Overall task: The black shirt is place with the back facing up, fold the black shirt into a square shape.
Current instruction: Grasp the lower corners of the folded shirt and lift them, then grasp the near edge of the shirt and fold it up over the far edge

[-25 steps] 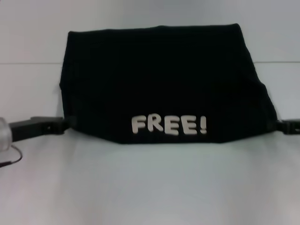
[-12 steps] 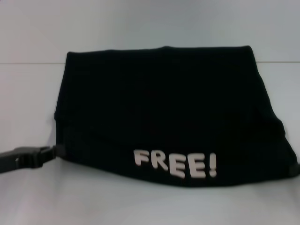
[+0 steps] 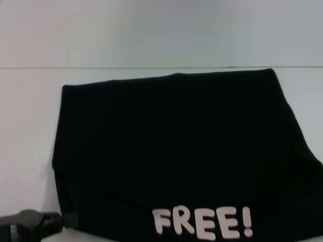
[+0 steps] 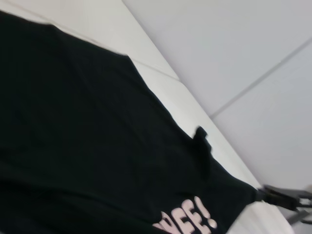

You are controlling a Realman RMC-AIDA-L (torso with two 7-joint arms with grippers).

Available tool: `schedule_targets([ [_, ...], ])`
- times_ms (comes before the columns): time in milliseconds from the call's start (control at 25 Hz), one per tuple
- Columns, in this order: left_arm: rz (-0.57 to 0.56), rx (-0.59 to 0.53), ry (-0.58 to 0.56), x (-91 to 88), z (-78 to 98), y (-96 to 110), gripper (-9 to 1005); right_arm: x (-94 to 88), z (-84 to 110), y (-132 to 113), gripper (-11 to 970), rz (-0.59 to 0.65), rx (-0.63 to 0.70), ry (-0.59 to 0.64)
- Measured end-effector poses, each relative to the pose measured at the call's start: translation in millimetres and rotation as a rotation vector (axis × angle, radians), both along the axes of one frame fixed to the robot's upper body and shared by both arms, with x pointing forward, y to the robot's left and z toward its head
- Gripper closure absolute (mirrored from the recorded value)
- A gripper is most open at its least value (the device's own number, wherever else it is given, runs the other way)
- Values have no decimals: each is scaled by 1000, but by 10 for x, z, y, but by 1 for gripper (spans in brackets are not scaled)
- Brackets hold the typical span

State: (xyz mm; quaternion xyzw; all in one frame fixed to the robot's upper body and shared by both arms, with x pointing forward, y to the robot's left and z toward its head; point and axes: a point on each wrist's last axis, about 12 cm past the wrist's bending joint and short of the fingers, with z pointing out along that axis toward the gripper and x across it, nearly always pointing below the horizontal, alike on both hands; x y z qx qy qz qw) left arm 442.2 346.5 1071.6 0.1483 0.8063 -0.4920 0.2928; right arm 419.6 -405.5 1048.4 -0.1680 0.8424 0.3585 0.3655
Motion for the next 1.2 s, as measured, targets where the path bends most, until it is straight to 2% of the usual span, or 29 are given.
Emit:
schedule_targets([
  [360,-108,-21,49,-158,-19,-45,997,-305,39,-104,873,2,45,13],
  [560,-143,2,95,-229,-54,-37,997,-375,44,-152,865,-4,42,27],
  [720,-154,9,91,-216,-52,-44,996,-380,67,-175,859,-10,48,22],
  [880,-148,9,56,-105,-6,-57,996,-262,117,-161,853,-11,56,-15],
  [1040,-127,6,-7,99,101,-60,996,-18,214,-115,846,-8,65,-96],
  [1080,-116,10,-24,171,133,-57,997,66,246,-101,845,-7,65,-120],
  [1120,-84,28,-56,368,208,-51,997,145,278,-90,843,-10,64,-141],
  [1160,-84,28,-56,368,208,-51,997,220,308,-82,842,-12,62,-159],
  [1200,-68,38,-67,454,233,-52,997,304,341,-77,840,-19,58,-177],
])
